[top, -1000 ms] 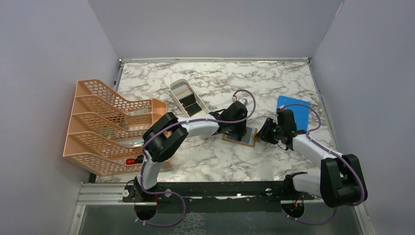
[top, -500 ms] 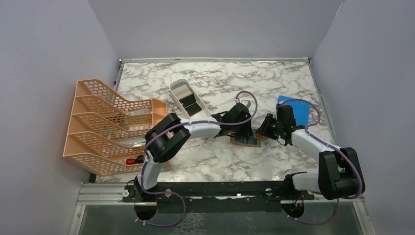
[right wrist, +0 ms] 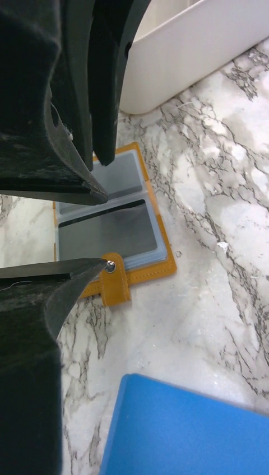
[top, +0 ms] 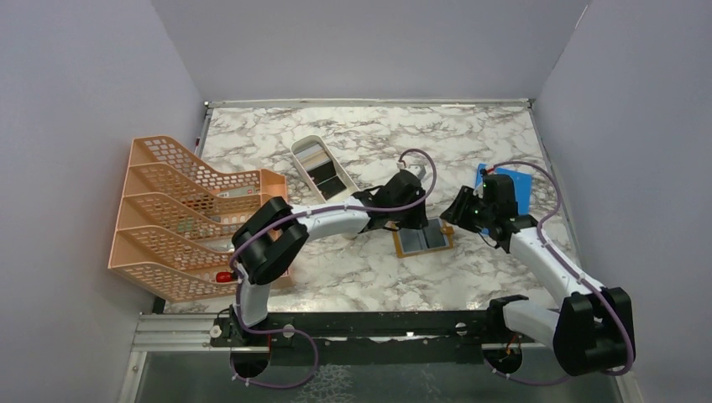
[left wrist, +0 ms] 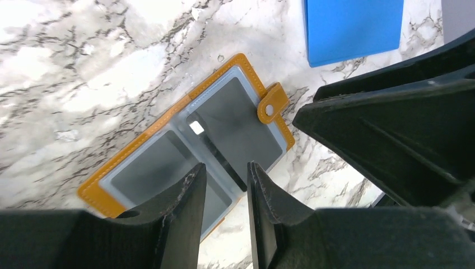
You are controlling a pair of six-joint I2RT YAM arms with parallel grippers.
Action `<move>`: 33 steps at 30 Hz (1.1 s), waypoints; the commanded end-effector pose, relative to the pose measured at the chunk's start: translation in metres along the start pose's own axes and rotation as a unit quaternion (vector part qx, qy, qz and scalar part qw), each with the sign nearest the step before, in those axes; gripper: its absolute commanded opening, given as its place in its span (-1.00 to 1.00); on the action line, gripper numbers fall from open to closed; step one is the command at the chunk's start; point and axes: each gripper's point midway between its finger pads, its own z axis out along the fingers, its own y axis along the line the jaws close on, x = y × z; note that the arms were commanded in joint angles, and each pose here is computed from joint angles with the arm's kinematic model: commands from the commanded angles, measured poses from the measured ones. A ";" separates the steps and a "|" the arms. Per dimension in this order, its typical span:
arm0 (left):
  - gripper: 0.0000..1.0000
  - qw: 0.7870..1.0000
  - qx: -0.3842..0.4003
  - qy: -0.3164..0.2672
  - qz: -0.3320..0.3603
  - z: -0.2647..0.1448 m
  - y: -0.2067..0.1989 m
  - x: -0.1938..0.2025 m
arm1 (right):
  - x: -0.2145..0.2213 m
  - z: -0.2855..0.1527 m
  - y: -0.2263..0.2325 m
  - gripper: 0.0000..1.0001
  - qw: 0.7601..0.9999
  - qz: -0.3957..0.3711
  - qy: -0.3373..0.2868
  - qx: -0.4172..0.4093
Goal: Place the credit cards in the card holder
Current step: Insert the credit card into the card holder, then turn over the card slot in the card holder.
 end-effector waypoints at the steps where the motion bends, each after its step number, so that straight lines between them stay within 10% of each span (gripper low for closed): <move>1: -0.34 0.999 -0.022 -0.022 0.030 -0.022 0.011 -0.012 | 0.021 -0.005 0.001 -0.09 0.999 -0.005 0.029 -0.018; 7: -0.62 0.999 -0.031 0.004 0.040 -0.018 0.024 0.007 | 0.036 0.003 -0.004 -0.08 0.999 0.003 0.048 -0.020; 33: -0.60 0.997 -0.054 0.027 0.038 -0.011 0.056 0.042 | 0.064 0.020 0.003 -0.08 0.993 0.019 0.091 -0.073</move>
